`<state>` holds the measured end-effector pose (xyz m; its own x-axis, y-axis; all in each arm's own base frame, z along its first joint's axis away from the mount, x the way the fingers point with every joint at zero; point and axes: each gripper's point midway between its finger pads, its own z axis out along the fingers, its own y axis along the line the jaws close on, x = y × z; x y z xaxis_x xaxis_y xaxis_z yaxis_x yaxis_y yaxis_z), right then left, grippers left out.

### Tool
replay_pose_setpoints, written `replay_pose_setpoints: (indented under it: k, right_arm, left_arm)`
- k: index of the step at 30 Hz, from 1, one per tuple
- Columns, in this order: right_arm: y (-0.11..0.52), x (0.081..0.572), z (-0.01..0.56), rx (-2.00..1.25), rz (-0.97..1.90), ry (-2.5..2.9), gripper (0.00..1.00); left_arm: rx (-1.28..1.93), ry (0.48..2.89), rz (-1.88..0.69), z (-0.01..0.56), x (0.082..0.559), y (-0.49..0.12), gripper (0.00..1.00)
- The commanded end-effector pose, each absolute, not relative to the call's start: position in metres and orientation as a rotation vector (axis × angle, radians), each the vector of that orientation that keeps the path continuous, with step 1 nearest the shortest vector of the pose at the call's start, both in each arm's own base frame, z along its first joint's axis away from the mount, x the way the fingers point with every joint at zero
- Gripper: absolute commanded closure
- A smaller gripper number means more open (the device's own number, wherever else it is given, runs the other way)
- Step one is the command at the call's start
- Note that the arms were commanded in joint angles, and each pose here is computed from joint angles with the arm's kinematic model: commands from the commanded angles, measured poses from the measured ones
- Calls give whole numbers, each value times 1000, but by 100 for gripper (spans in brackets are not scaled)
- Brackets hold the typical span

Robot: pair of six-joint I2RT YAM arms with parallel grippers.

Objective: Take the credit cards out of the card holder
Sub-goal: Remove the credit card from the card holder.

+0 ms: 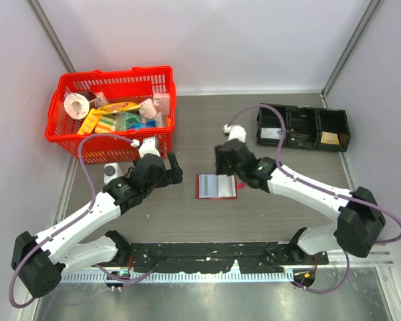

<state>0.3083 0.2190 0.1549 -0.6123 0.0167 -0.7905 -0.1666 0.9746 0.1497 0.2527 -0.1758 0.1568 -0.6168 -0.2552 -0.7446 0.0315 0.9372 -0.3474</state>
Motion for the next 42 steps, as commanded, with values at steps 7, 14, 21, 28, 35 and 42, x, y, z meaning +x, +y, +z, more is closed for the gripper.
replay_pose_setpoints:
  k: [7, 14, 21, 28, 35, 42]
  right_arm:
    - [302, 265, 93, -370, 259, 2309, 39]
    - [331, 251, 64, -483, 233, 2363, 38]
    - [326, 246, 38, -542, 99, 2412, 39]
    - [309, 249, 48, -529, 21, 2387, 58]
    - [291, 252, 60, -505, -46, 2346, 78]
    - [265, 259, 59, -443, -116, 2348, 75]
  left_arm:
    - [-291, 2127, -417, 164, 255, -162, 1]
    - [-293, 2138, -417, 161, 253, -162, 1]
    - [-290, 2153, -427, 158, 252, -165, 1]
    - [-279, 2160, -429, 156, 253, -167, 1]
    - [-260, 2174, -441, 153, 255, -174, 1]
    - [-224, 2199, -468, 149, 255, -183, 1]
